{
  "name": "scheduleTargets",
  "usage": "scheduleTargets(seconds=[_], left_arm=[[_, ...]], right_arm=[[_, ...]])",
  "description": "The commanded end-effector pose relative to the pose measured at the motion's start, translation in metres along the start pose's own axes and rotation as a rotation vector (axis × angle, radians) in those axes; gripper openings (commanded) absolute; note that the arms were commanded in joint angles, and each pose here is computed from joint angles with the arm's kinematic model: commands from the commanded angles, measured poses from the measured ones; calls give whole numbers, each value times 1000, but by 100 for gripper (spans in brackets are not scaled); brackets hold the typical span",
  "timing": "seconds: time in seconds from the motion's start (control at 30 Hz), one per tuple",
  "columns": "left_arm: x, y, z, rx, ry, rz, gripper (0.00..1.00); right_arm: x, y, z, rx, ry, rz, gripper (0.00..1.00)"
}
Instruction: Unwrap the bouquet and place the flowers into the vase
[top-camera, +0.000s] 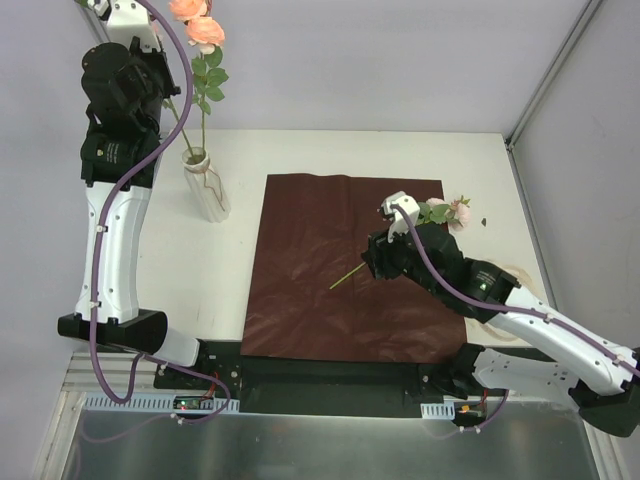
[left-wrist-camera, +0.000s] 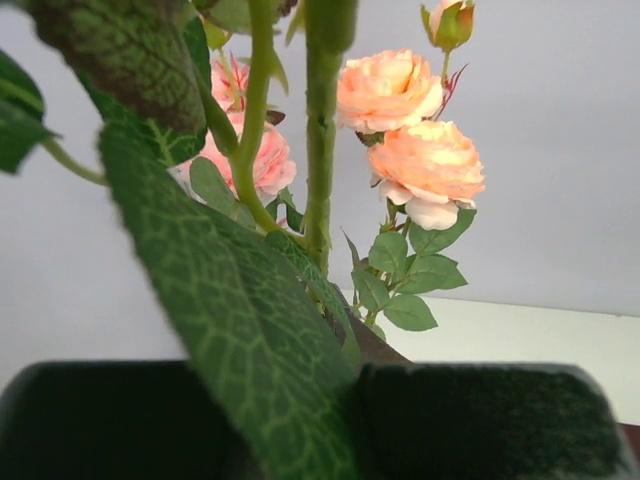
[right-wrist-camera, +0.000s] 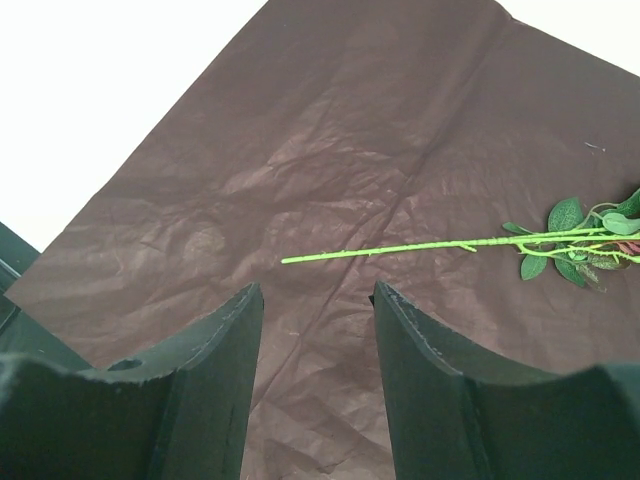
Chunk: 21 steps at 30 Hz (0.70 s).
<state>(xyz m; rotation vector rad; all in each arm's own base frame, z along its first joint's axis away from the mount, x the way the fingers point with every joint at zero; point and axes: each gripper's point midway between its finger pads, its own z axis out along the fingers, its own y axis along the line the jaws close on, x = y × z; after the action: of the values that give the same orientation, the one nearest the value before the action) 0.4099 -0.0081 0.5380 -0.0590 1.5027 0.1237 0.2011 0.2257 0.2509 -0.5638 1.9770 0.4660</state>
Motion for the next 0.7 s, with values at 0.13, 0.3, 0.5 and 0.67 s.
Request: scheduleTargets(seconds=[0.13, 0.3, 0.5, 0.67], left_arm=[[33, 20, 15, -100, 43, -73, 0], [69, 26, 27, -150, 100, -105, 1], [119, 38, 38, -226, 154, -171, 7], [150, 38, 44, -246, 200, -184, 22]], right_arm=[[-9, 4, 9, -1, -5, -7, 51], [-3, 4, 12, 0, 7, 3, 51], [6, 4, 14, -1, 20, 21, 51], [11, 3, 16, 6, 40, 24, 50]])
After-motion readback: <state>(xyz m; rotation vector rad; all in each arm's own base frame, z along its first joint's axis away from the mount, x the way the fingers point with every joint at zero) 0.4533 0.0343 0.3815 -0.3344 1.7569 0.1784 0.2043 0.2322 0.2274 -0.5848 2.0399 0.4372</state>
